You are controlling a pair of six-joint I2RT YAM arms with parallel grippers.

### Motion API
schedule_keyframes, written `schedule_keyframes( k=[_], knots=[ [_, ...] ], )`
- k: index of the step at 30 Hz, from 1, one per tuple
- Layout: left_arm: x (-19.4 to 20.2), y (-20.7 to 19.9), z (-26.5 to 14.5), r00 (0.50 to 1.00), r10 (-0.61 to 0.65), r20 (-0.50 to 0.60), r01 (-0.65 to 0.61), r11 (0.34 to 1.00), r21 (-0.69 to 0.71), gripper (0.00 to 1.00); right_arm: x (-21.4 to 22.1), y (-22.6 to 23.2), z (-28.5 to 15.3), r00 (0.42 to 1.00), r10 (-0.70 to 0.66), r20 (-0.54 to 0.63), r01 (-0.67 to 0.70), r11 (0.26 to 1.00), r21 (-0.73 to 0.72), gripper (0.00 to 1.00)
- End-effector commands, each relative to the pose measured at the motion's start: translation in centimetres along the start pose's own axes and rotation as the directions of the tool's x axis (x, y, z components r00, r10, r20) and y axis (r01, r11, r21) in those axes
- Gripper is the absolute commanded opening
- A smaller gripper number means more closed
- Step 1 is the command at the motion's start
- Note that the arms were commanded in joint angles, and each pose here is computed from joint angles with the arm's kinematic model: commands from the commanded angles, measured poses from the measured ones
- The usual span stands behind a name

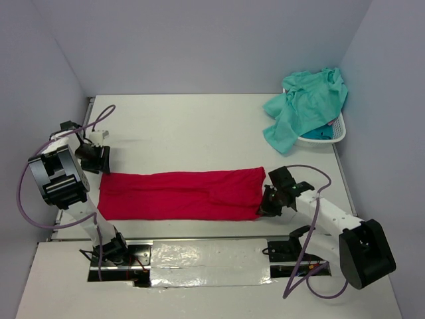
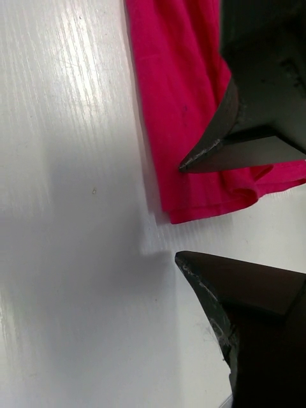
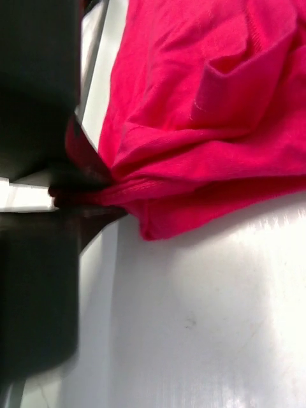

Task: Fold and stack the t-shirts
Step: Rotate the tshirt 90 degrees

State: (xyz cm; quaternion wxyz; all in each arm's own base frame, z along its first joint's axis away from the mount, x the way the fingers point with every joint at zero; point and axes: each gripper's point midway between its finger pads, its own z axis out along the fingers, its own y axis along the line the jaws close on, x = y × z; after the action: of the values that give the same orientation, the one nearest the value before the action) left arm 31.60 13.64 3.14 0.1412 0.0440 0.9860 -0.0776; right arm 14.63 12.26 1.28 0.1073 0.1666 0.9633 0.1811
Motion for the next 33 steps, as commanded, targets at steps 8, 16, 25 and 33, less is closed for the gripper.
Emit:
schedule_keyframes(
  k=[8, 16, 25, 33],
  knots=[
    [-3.3, 0.5, -3.9, 0.996, 0.023, 0.087, -0.022, 1.000, -0.013, 0.64, -7.6, 0.8, 0.7, 0.995, -0.081, 0.061, 0.076, 0.994, 0.084, 0.00],
    [-4.3, -0.1, -5.7, 0.991, 0.039, 0.127, -0.038, 0.999, -0.007, 0.64, -20.7, 6.8, 3.6, 0.974, -0.203, 0.105, 0.188, 0.972, 0.139, 0.00],
    [-4.3, -2.0, -5.3, 0.987, 0.072, 0.145, -0.082, 0.995, 0.064, 0.64, -35.7, 13.5, 7.3, 0.931, -0.295, 0.215, 0.249, 0.944, 0.215, 0.00],
    [-6.1, -7.9, -3.2, 0.959, 0.225, 0.172, -0.250, 0.957, 0.145, 0.64, -44.7, 17.9, 8.3, 0.847, -0.217, 0.485, 0.211, 0.975, 0.068, 0.09]
  ],
)
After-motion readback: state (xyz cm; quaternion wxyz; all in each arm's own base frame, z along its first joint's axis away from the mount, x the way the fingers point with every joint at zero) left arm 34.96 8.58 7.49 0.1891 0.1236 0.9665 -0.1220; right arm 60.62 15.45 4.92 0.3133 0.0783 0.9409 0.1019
